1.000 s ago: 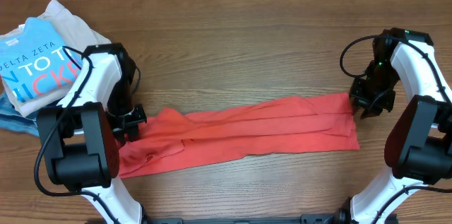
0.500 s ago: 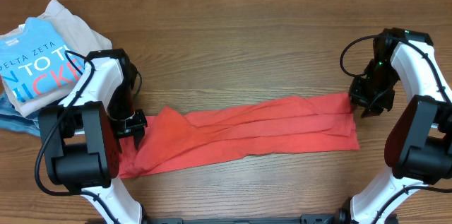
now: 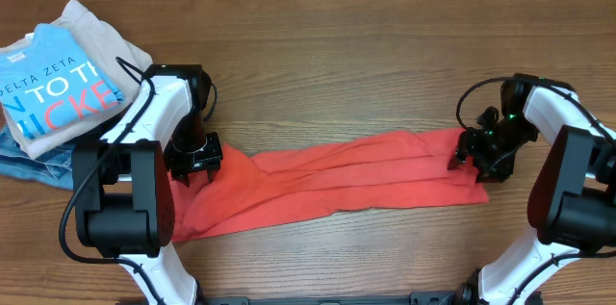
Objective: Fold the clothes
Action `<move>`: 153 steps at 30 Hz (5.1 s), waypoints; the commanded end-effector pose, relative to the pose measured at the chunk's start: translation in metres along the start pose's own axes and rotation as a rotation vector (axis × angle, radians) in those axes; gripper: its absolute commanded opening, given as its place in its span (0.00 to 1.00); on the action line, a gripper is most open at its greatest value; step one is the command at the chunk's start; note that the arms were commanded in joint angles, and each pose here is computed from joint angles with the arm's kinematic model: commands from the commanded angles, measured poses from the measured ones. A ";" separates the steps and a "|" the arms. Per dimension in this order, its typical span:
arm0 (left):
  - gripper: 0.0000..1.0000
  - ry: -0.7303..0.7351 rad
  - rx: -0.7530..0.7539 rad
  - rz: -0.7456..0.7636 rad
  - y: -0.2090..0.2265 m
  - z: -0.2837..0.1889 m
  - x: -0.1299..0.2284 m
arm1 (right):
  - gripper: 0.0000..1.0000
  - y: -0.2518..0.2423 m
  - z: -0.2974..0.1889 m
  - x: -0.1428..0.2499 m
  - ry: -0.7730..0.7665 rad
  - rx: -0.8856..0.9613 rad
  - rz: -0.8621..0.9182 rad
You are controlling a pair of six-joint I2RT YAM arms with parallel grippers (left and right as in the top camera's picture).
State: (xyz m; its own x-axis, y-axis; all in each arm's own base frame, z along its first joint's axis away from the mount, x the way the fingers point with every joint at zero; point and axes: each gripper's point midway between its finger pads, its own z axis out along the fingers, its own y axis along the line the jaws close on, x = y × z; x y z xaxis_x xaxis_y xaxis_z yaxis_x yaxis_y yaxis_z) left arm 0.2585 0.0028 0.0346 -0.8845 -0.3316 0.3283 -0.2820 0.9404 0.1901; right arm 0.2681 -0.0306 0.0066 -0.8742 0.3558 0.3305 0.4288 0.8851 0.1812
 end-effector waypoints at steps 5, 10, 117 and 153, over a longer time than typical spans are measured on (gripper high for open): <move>0.42 0.001 0.007 -0.019 -0.001 -0.001 0.003 | 0.04 0.015 0.004 -0.003 -0.033 -0.083 -0.037; 0.39 -0.025 -0.032 -0.012 0.007 -0.008 -0.002 | 0.04 -0.005 -0.011 -0.035 -0.156 -0.035 0.072; 0.50 -0.123 0.086 -0.026 -0.007 -0.046 -0.028 | 0.41 0.206 -0.045 0.045 -0.542 0.099 -0.811; 0.51 -0.125 0.088 -0.026 -0.008 -0.046 -0.028 | 0.52 0.179 0.033 0.100 -0.296 -0.064 -0.876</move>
State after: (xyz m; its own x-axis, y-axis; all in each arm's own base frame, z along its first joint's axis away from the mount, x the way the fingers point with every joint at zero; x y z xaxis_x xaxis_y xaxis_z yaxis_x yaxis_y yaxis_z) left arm 0.2977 0.0013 0.0581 -0.9108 -0.3433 0.2294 -0.3217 0.9383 0.1272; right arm 0.2597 0.1579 0.0387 -0.9380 -0.2948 -0.1826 -0.3367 0.9001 0.2764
